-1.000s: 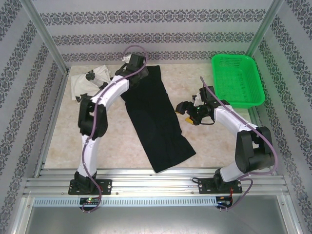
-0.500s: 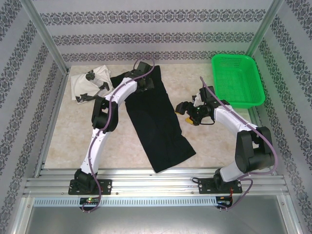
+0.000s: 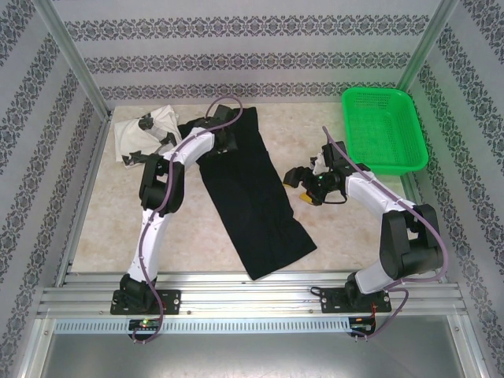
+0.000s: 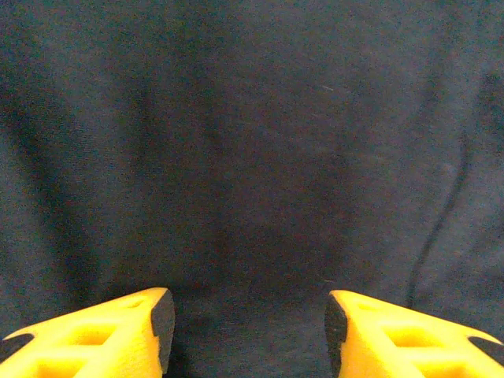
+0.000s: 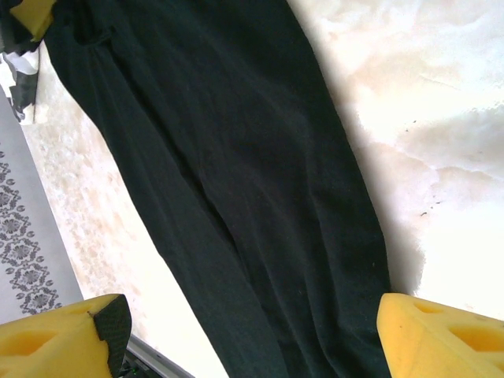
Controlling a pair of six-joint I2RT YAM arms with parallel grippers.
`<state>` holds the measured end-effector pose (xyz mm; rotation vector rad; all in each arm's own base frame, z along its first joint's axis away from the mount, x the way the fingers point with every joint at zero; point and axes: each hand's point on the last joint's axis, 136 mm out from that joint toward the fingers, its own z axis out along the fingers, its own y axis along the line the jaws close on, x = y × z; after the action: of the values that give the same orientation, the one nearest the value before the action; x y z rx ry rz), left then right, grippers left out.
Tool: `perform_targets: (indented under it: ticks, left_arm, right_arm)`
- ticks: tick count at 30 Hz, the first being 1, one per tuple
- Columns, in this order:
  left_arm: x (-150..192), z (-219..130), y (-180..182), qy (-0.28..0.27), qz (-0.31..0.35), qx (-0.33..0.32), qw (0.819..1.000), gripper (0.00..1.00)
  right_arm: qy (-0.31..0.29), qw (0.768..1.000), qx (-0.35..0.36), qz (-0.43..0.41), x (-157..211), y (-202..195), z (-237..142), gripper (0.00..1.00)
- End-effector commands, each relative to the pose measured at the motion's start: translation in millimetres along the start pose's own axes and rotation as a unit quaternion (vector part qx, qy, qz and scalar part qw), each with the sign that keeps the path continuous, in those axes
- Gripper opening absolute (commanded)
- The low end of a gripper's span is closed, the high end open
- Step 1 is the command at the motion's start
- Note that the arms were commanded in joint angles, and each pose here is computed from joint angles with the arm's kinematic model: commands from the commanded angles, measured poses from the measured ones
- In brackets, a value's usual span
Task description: Fold and stack the t-shirts
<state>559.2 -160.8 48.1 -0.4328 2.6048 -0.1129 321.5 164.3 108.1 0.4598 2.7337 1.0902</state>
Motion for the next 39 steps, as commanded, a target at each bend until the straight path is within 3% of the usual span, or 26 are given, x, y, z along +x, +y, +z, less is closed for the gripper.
perform_targets:
  ticks: [1,8,15,17,23,33,39]
  left_arm:
    - [-6,-28,66,-0.006,-0.032,-0.101,0.994,0.54]
    - [-35,-71,71,-0.081,-0.052,-0.079,0.992,0.57]
    - [-38,-82,28,-0.095,-0.037,-0.011,0.995,0.58]
    - [-33,-78,15,-0.086,-0.049,0.017,0.995,0.59]
    - [-18,-78,16,-0.079,-0.067,0.021,0.994,0.60]
    - [-36,-46,13,-0.067,0.007,-0.031,0.997,0.58]
    - [-43,-20,3,-0.061,0.015,-0.019,0.998,0.58]
  right_arm:
    - [0.006,1.000,-0.011,-0.005,4,6,-1,0.82]
    - [0.008,1.000,-0.010,0.002,5,2,3,0.82]
    - [0.008,1.000,-0.008,-0.004,6,5,4,0.82]
    - [0.009,1.000,-0.006,-0.003,7,4,5,0.83]
    - [0.019,0.999,0.044,-0.005,13,-13,6,0.83]
    - [0.034,0.998,0.044,-0.014,22,-11,15,0.83]
    - [0.040,0.998,0.047,-0.015,28,-14,13,0.83]
